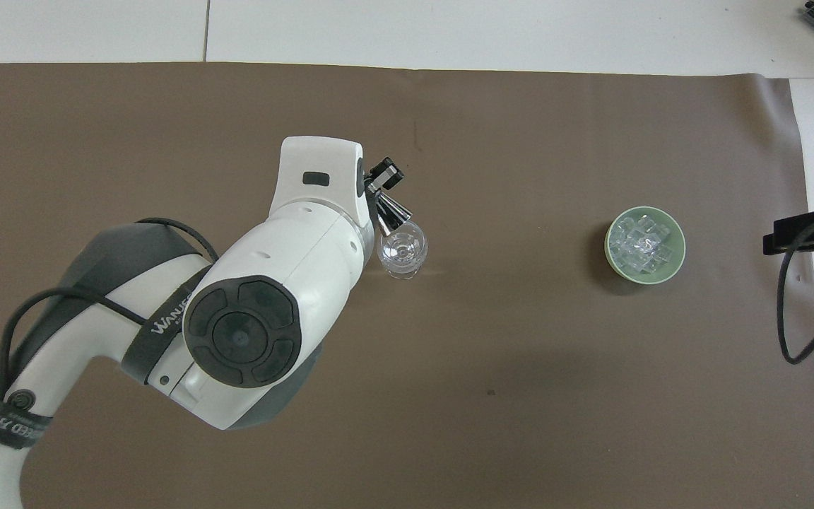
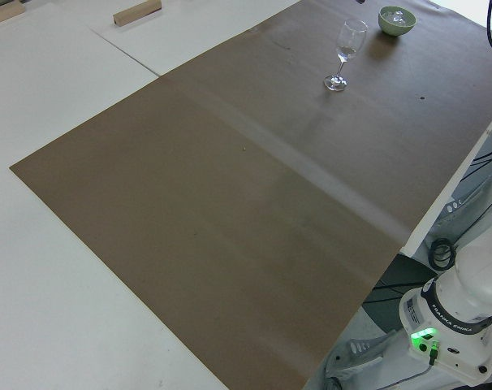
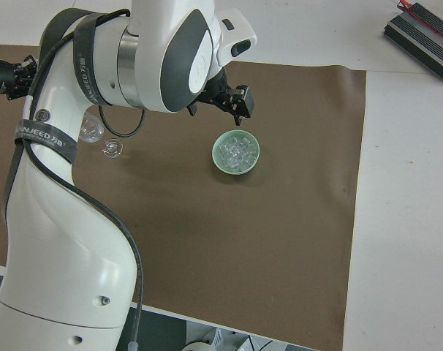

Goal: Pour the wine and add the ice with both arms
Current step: 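Tilt the jigger with the left gripper to pour into the glass, then raise the jigger upright while the right gripper reaches the ice bowl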

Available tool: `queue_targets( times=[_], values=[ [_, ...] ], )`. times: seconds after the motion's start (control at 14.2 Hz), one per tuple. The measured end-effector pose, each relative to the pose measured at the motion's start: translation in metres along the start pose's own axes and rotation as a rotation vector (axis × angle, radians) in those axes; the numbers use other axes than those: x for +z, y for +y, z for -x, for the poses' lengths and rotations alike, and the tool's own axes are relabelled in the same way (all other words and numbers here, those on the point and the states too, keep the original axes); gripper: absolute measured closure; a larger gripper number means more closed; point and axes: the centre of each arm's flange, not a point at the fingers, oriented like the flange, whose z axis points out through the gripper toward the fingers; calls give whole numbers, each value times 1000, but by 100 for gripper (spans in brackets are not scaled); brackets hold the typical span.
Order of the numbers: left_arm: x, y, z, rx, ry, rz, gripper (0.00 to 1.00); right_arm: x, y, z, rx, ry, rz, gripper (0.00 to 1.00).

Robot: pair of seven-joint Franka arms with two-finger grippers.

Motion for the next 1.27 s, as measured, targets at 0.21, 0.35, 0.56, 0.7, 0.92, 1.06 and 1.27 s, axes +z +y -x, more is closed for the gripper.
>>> queue_targets(
  times=[0.21,0.35,0.56,0.7,0.92,1.06,1.27],
  values=[
    [-1,1,1,1,0,5,79,0,0,0,0,0,0,0],
    [0,1,-1,-11,0,15,79,0,-1,0,-1,0,0,0],
    [8,-1,-5,-82,-44,24,79,0,-2,0,-4,2,0,0],
    [13,-6,-15,-153,-81,23,79,-1,-2,0,-4,3,0,0],
    [21,-17,-34,-252,-118,25,79,0,-6,0,-11,2,1,0],
    [26,-27,-45,-380,-185,41,79,0,-15,1,-28,-1,2,0],
    [31,-38,-64,-533,-254,62,79,1,-21,1,-38,-2,3,0]
  ],
)
